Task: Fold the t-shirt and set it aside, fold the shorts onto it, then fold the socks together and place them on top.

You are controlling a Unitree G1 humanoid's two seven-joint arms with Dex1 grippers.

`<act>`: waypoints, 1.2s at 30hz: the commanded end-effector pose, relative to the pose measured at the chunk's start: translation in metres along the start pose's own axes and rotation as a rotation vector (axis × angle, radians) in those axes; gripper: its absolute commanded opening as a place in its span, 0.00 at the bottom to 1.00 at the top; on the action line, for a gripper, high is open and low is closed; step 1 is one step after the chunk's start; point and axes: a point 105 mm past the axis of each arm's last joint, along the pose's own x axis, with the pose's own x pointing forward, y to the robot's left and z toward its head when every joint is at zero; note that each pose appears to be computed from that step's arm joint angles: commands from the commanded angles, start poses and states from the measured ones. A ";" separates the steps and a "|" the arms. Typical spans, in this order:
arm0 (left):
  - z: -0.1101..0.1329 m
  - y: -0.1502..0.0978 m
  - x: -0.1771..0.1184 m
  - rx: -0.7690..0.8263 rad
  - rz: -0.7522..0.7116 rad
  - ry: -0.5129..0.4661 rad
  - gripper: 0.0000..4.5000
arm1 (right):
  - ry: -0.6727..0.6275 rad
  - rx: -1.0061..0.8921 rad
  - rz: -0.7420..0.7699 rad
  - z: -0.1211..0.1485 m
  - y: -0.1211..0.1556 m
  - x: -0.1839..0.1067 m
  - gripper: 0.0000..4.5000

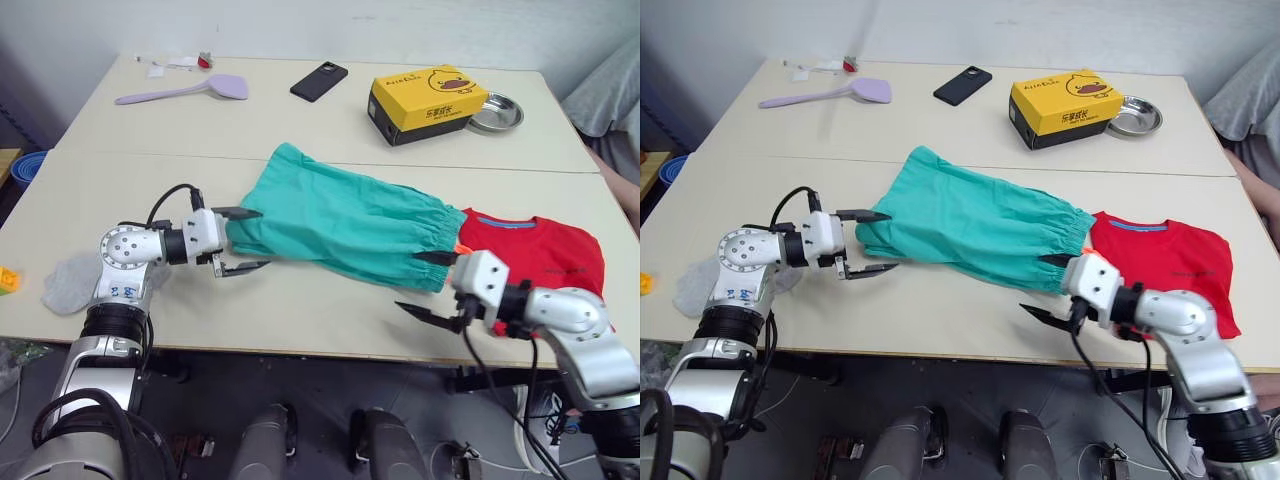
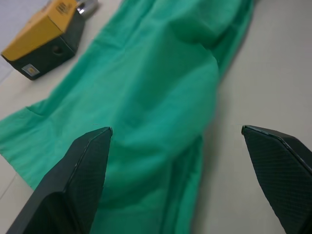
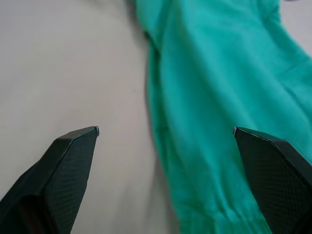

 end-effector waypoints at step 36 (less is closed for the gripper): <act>0.017 -0.090 -0.050 -0.359 -0.100 0.197 0.01 | 0.081 -0.187 0.112 -0.021 0.008 -0.021 0.00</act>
